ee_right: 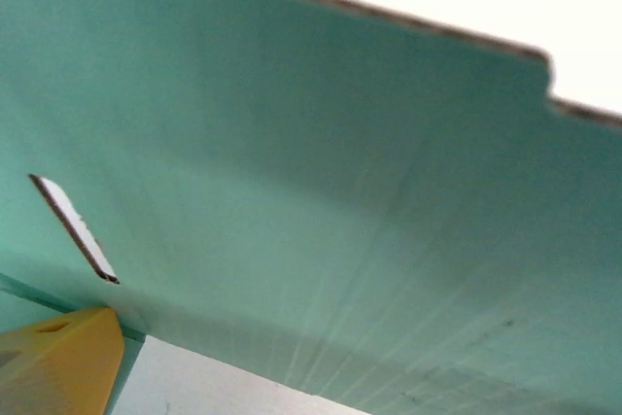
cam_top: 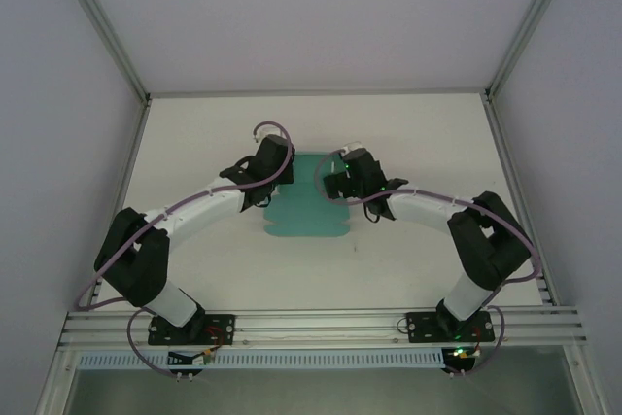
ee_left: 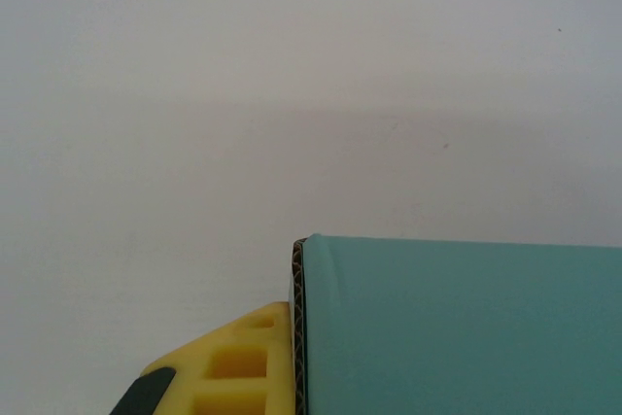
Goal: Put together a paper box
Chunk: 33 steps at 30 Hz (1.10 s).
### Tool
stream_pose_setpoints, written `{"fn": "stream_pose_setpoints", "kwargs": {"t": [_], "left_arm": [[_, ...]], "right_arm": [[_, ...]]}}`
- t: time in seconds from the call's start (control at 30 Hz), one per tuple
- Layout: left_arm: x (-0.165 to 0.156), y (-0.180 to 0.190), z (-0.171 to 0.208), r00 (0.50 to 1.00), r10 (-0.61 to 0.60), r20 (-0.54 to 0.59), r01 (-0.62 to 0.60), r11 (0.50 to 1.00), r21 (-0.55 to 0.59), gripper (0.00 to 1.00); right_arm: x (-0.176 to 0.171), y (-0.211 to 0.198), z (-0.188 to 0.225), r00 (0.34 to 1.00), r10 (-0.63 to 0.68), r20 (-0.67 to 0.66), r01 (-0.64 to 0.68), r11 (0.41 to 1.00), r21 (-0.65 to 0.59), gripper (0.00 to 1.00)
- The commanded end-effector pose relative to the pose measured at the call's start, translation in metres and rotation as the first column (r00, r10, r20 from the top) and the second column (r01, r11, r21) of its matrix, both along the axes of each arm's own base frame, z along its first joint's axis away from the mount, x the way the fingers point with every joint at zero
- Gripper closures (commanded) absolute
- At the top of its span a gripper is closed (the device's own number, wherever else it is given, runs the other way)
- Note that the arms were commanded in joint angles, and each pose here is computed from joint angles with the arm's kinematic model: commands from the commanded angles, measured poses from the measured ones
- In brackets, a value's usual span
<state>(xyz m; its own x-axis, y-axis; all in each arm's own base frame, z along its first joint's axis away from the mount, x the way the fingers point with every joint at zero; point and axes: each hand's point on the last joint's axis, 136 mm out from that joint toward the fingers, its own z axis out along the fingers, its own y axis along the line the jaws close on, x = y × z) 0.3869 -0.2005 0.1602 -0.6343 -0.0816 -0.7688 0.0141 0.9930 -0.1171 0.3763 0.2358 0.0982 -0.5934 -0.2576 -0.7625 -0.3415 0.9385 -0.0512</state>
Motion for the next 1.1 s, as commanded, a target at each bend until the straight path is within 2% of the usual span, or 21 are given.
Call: {"fn": "stream_pose_setpoints", "kwargs": {"t": [0.0,0.13,0.23,0.43,0.6,0.77,0.9,0.93,1.07], "left_arm": [[0.004,-0.032,0.028,0.998,-0.049,0.041,0.054,0.988,-0.148,1.0],[0.005,-0.022,0.019,0.999,-0.019,0.039,0.023,0.995,-0.094,1.0],[0.008,-0.011,0.008,0.998,0.012,0.061,-0.01,0.999,-0.034,1.0],[0.019,-0.019,-0.024,0.992,-0.046,0.117,0.044,0.999,0.022,1.0],[0.028,-0.023,-0.041,0.987,-0.054,0.148,0.049,0.998,0.041,1.0],[0.023,-0.034,-0.052,0.973,-0.115,0.199,0.103,0.992,0.069,1.0],[0.021,-0.033,-0.064,0.966,-0.112,0.231,0.094,0.992,0.088,1.0],[0.021,-0.034,-0.069,0.965,-0.118,0.234,0.102,0.991,0.081,0.97],[0.018,-0.04,-0.08,0.966,-0.139,0.219,0.129,0.99,0.058,0.95]], "right_arm": [[0.016,0.007,0.024,0.992,-0.069,0.101,0.063,0.996,0.067,0.0],[0.013,-0.009,0.031,0.986,-0.097,0.135,0.097,0.995,0.009,0.0],[-0.001,-0.019,0.036,0.988,-0.066,0.139,0.07,0.997,-0.023,0.0],[-0.045,-0.058,0.021,0.997,-0.077,0.014,0.078,0.991,-0.111,0.0],[-0.065,-0.069,0.038,0.998,-0.056,-0.006,0.056,0.997,-0.054,0.0],[-0.046,-0.05,0.076,0.999,0.033,-0.035,-0.027,0.986,0.166,0.0],[-0.017,-0.029,0.089,0.996,0.082,-0.023,-0.077,0.982,0.172,0.0],[-0.01,-0.022,0.09,0.994,0.1,-0.033,-0.093,0.98,0.174,0.0],[0.005,0.002,0.083,0.975,0.162,-0.149,-0.133,0.973,0.19,0.0]]}}
